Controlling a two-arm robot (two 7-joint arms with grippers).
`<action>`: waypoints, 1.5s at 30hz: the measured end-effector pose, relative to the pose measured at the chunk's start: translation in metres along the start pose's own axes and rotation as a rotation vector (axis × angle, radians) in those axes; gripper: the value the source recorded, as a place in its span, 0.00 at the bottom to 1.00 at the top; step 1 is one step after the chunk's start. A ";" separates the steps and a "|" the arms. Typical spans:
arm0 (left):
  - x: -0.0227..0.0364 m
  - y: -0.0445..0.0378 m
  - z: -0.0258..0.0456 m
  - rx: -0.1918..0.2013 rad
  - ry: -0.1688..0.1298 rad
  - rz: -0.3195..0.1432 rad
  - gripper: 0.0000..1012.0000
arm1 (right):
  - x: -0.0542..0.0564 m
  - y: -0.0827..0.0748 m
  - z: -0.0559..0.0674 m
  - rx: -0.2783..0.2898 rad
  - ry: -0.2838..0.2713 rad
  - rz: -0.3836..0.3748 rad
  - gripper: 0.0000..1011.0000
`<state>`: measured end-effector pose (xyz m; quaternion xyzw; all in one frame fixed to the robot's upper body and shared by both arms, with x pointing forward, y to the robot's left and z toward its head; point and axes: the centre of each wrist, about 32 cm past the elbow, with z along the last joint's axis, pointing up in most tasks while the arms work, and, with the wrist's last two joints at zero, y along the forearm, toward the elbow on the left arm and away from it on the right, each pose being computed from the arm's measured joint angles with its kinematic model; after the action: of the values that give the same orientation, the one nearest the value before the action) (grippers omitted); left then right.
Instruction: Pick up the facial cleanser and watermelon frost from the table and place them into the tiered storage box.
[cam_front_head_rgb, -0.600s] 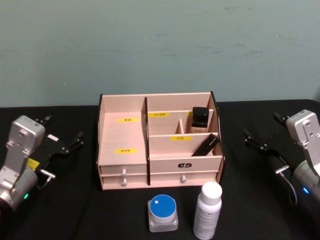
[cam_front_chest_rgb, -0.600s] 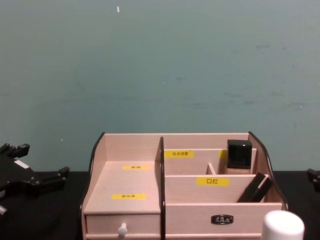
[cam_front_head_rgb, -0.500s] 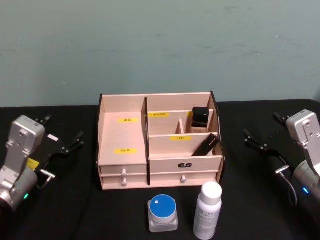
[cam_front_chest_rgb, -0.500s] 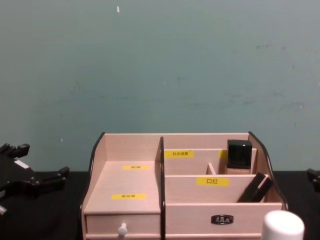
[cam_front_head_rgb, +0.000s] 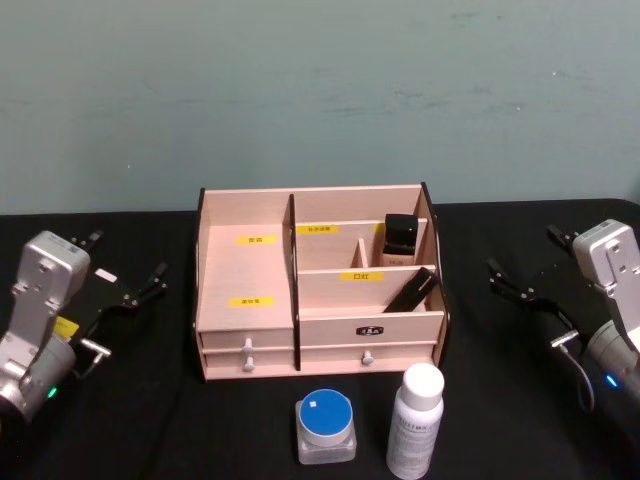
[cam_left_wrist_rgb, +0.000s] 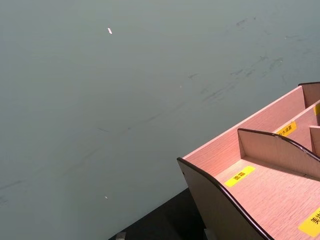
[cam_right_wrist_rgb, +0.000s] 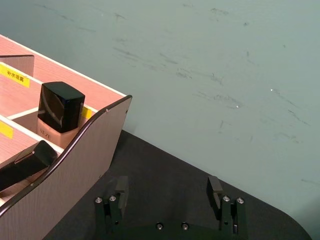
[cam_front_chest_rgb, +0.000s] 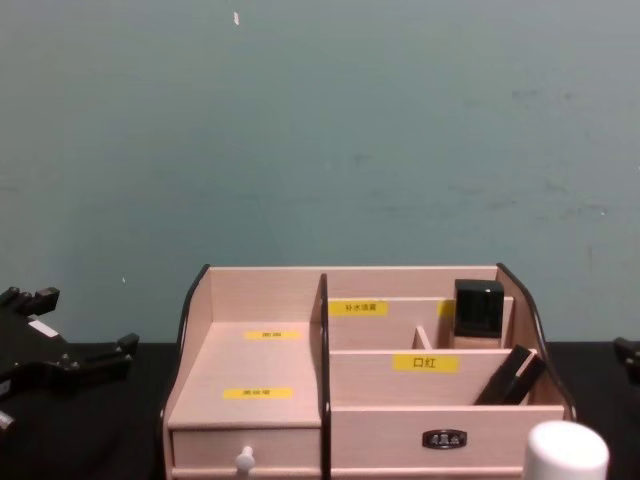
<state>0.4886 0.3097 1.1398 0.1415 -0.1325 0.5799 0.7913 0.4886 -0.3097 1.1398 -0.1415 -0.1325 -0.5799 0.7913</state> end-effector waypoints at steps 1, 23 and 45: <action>0.0000 0.0000 0.0000 0.000 0.000 0.000 1.00 | 0.000 0.000 0.000 0.000 0.000 0.000 0.99; 0.0000 0.0000 0.0000 0.000 0.000 0.000 1.00 | 0.029 -0.022 -0.001 0.030 0.045 0.021 0.99; 0.0000 0.0000 0.0000 0.000 0.000 0.000 1.00 | 0.041 -0.118 0.084 0.095 0.196 0.353 0.99</action>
<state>0.4886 0.3096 1.1398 0.1415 -0.1325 0.5799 0.7913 0.3835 -0.3478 1.2407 -0.0680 -0.0555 -0.4365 0.8954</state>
